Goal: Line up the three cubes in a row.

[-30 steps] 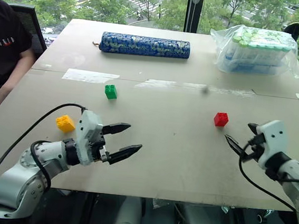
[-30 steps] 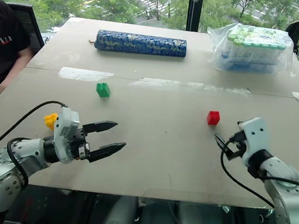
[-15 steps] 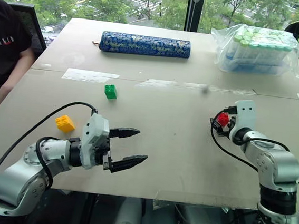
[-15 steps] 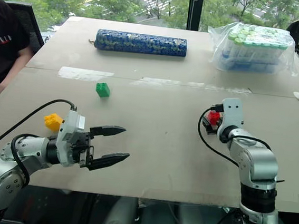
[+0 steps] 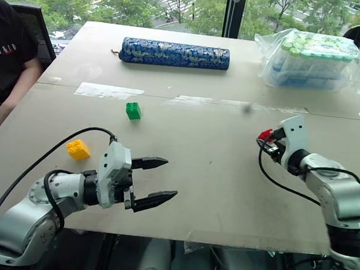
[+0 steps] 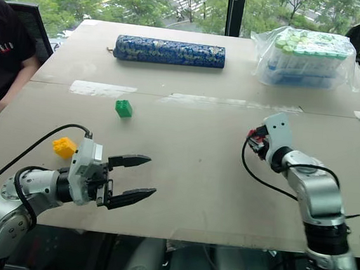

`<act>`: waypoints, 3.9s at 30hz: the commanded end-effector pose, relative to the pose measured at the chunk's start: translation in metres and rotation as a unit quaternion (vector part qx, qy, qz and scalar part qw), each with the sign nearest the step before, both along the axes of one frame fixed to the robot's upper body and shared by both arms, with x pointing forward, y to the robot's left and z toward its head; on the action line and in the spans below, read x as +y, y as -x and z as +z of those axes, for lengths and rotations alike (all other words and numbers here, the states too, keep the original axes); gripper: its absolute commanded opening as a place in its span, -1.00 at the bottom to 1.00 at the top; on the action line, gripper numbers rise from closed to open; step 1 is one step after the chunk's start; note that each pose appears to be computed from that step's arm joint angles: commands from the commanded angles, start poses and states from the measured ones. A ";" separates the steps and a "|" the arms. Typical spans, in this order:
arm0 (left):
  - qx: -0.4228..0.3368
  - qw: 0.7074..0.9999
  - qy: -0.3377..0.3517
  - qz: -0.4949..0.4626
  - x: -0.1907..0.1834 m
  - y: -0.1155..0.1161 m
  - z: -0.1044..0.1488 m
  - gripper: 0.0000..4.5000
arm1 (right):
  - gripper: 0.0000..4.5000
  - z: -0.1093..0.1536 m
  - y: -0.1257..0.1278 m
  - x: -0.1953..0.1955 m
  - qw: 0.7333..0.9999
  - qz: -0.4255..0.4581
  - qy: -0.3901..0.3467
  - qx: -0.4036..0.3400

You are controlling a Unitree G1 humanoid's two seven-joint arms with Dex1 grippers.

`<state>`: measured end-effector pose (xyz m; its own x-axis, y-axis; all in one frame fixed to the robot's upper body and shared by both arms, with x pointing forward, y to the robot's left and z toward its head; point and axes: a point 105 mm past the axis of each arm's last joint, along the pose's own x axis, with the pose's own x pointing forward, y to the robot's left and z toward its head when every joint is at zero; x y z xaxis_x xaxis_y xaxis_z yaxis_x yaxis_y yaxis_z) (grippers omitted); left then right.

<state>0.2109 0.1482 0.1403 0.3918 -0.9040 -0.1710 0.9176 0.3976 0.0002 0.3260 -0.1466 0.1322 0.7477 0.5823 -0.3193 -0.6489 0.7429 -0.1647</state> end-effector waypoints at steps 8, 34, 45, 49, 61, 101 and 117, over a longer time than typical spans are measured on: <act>-0.012 1.000 -0.002 -0.017 -0.003 0.003 0.004 1.00 | -0.40 0.000 -0.001 0.007 0.941 0.324 0.101 0.012; -0.020 0.999 -0.019 -0.034 -0.013 0.024 0.023 1.00 | -0.40 -0.008 -0.033 0.016 0.905 0.395 0.159 0.009; -0.035 0.998 -0.025 -0.036 -0.006 0.020 0.025 1.00 | -0.40 -0.007 -0.037 0.021 0.901 0.403 0.162 0.005; -0.034 0.998 -0.024 -0.037 -0.004 0.020 0.023 1.00 | -0.40 -0.009 -0.037 0.021 0.896 0.410 0.169 0.008; -0.031 0.999 -0.021 -0.026 0.002 0.025 0.016 1.00 | -0.40 -0.006 -0.039 0.030 0.888 0.427 0.171 0.002; -0.009 0.999 0.016 0.050 0.019 0.003 0.005 1.00 | 0.98 0.009 -0.030 0.020 0.906 0.406 0.119 -0.028; -0.047 0.843 -0.029 0.535 0.096 -0.129 0.009 1.00 | 0.98 0.075 0.053 0.032 0.960 0.199 -0.092 -0.174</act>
<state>0.3330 0.2375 0.1451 0.9872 -0.0993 -0.1249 0.1083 0.9918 0.0675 0.2805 -0.1135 0.1911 0.4466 0.8945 -0.0207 -0.8609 0.4233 -0.2823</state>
